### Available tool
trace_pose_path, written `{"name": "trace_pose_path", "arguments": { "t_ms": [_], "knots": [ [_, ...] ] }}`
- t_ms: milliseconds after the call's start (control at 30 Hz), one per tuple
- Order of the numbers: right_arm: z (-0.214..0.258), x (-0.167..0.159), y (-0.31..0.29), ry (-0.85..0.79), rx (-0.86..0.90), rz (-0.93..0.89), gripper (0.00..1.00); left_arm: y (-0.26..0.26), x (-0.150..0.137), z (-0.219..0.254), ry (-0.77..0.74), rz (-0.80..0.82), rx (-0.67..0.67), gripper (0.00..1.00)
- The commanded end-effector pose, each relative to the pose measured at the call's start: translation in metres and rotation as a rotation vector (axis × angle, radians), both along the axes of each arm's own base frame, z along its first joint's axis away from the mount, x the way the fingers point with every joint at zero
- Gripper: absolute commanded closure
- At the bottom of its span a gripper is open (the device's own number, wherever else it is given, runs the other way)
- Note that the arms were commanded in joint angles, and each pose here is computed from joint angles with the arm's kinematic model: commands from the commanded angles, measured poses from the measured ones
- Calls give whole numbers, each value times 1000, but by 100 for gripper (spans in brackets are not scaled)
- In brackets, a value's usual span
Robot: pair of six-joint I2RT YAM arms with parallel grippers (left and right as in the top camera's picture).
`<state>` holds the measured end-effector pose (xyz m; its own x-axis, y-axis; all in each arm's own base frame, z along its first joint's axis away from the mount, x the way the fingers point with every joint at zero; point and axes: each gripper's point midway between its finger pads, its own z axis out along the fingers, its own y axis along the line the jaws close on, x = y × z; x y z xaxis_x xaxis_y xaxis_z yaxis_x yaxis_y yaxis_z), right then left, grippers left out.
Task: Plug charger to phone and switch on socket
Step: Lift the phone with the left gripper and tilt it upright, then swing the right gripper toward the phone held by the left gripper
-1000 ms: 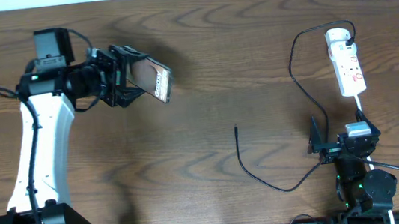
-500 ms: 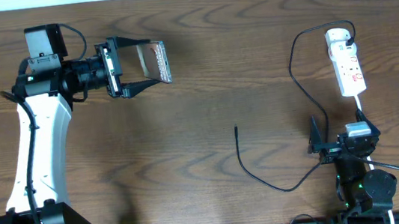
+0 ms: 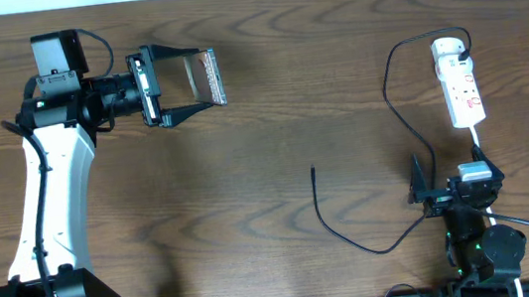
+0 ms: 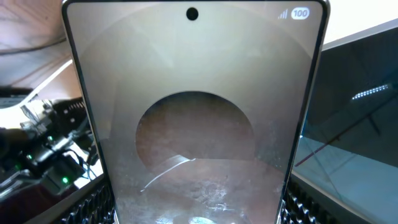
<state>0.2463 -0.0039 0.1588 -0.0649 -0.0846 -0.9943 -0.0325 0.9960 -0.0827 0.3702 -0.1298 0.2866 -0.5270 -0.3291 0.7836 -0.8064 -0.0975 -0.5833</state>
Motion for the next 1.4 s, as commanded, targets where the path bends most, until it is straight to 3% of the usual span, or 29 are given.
{"name": "trace_pose_path", "arguments": {
  "t_ms": [0,167,367,600,733,900,1367],
  "knots": [
    [0,0,2,0,-13,9,1,2,1,12,-147,-6,51,93],
    [0,0,2,0,-14,8,1,12,13,-4,-395,-6,244,93],
    [0,0,2,0,-14,8,1,27,19,-34,-514,-24,478,92],
    [0,0,2,0,-13,9,1,77,-2,-99,-310,-55,888,93],
    [0,0,2,0,-14,8,1,93,-12,-114,-260,-95,1028,93],
    [0,0,2,-1,-15,7,1,98,-16,-122,-231,-113,1101,93],
    [0,0,2,-3,-43,12,1,86,-17,-122,-250,-142,1089,93]
  ]
}}
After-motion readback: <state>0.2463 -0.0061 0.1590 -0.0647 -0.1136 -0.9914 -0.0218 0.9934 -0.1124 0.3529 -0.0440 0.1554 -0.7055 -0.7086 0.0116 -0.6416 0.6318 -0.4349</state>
